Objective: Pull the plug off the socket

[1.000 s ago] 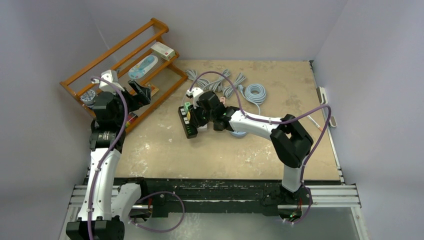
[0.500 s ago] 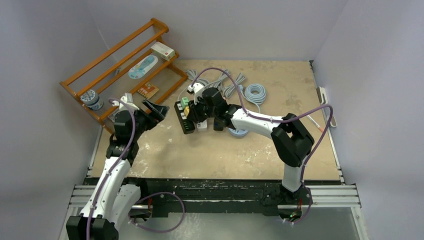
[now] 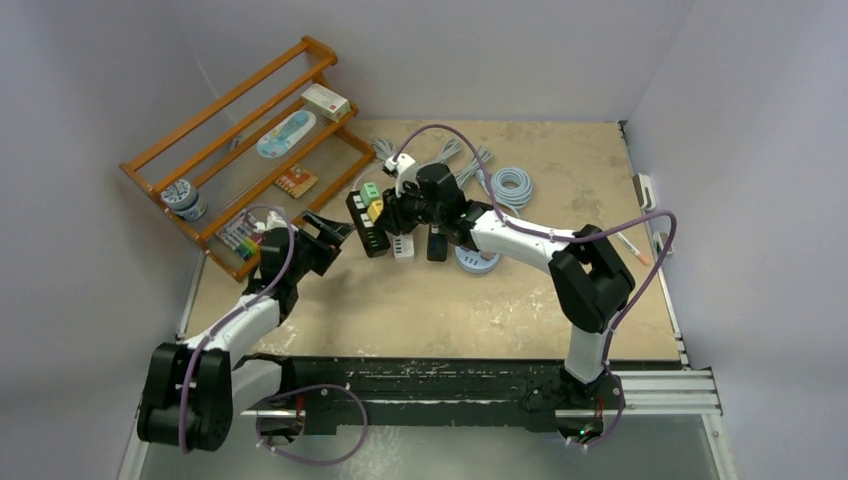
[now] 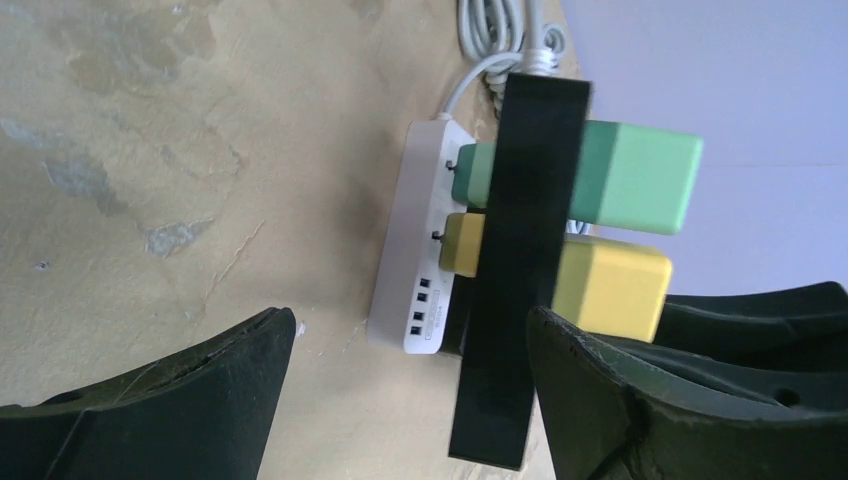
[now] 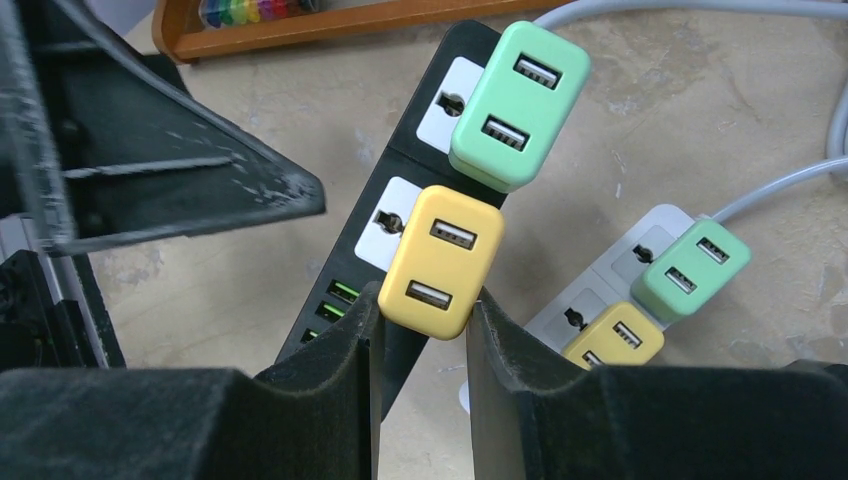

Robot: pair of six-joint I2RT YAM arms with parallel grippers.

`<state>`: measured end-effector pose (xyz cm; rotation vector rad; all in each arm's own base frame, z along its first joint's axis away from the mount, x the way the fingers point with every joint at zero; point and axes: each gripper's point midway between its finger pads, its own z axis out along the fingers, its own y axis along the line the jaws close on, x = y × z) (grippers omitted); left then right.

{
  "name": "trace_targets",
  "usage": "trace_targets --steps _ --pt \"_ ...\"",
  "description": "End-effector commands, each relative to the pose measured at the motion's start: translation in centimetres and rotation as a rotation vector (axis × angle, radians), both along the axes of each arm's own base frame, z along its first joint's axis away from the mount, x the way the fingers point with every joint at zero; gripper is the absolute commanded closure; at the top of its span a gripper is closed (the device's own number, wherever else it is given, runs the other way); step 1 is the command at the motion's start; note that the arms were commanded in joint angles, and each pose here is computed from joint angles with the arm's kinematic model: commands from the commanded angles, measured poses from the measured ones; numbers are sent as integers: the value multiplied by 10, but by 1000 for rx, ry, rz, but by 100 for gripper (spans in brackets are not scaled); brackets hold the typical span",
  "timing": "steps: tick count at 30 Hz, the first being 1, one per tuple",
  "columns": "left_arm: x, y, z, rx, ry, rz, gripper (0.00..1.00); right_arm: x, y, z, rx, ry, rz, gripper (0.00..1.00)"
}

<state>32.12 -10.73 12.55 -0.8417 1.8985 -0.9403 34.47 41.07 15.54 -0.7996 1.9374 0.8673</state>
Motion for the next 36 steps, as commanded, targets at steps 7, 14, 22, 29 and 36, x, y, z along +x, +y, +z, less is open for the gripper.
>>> trace_targets --steps 7,14,22,29,36 --pt "23 -18 46 -161 -210 -32 15 -7 30 84 201 -137 142 100" --pt "32 -28 30 -188 -171 -58 16 -9 32 87 209 -139 163 100" --pt "43 -38 25 -192 -185 -46 25 -13 31 92 220 -147 172 100" --pt "52 -40 34 -263 -232 -27 100 -17 29 95 225 -150 182 100" --pt "69 -33 48 -137 -219 3 100 -17 26 92 214 -140 168 100"
